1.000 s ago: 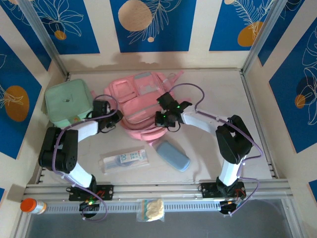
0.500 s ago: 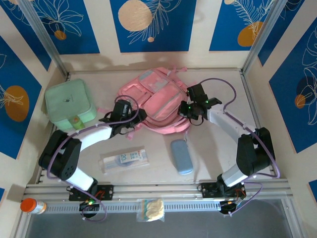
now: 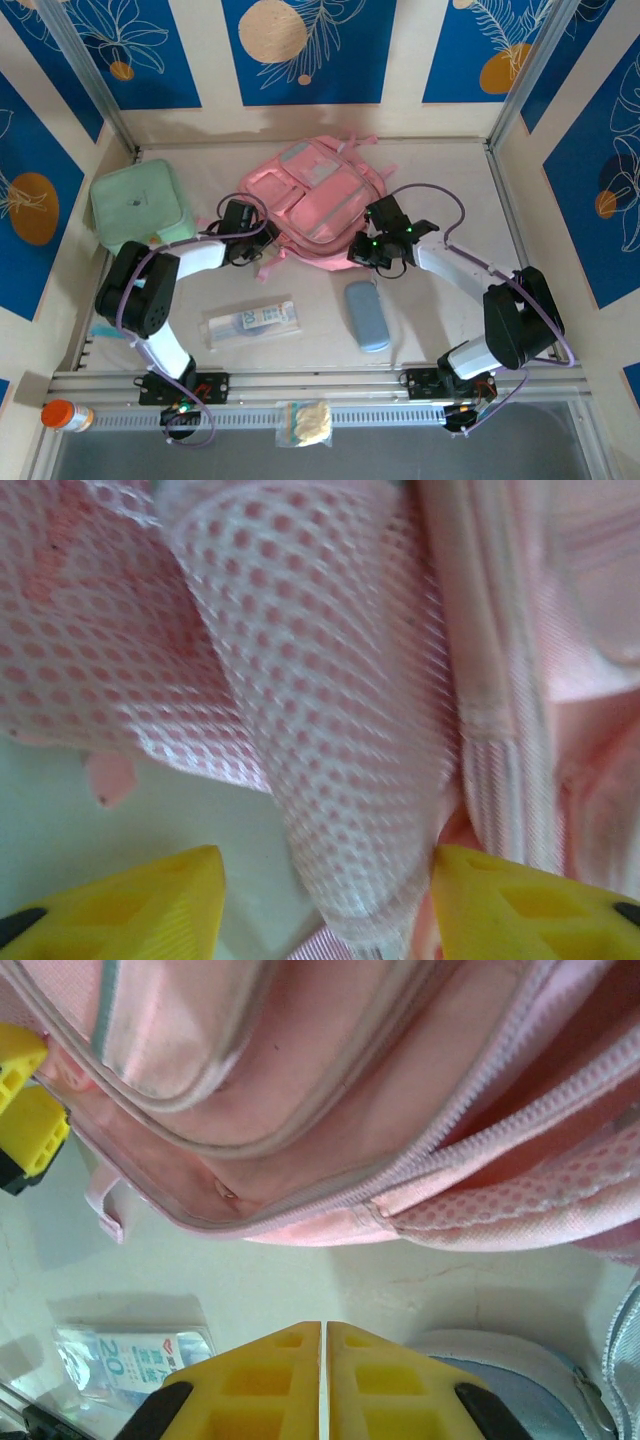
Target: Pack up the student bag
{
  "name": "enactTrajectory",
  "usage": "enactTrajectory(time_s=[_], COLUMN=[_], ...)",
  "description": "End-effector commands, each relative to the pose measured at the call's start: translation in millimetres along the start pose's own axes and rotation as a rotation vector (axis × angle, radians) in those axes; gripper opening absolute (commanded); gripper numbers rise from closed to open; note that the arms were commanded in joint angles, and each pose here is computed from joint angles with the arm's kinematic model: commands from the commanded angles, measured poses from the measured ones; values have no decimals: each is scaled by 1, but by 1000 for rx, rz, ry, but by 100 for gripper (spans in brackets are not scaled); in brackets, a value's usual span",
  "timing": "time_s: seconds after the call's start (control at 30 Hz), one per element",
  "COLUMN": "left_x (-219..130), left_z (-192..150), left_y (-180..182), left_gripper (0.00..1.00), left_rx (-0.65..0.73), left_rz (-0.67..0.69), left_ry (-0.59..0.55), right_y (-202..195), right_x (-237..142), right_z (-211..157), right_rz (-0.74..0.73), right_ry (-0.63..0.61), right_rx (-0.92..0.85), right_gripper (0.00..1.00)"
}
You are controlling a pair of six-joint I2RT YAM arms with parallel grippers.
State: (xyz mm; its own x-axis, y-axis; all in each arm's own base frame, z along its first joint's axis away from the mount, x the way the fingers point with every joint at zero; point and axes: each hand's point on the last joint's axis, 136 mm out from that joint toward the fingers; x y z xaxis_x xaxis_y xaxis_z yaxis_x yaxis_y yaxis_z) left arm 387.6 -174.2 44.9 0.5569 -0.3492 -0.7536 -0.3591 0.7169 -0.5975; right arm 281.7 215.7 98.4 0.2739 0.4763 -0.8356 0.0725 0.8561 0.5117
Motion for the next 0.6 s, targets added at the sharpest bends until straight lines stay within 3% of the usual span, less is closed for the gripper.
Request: enactTrajectory(time_s=[0.0,0.2,0.43,0.57], left_x=[5,18,3,-14], left_z=[22,23,27,23], left_y=[-11,-13,-21,-28], left_gripper=[52,39,3,0], left_rx=[-37,-55,-39,-43], left_rz=[-12,-7,-30,-82], left_ry=[-69,-73,-89,-90], right_y=[3,-3,-8,0], right_x=[3,21,37,46], right_z=[-7,-1,30,61], right_rz=[25,-7,-31,-24], right_ry=[9,1,-35,-89], right_rx=[21,14,17,-24], right_gripper=[10,9,9,9])
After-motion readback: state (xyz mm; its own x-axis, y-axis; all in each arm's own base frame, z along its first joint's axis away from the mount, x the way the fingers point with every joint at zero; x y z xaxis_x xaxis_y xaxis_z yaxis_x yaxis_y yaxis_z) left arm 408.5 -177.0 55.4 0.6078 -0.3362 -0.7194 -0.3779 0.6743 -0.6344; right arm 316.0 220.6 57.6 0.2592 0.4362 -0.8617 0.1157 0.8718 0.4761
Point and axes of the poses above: each hand's point on the last joint's axis, 136 mm out from that joint toward the fingers, its own x axis out along the fingers, its own y axis along the line the jaws close on, z = x × y
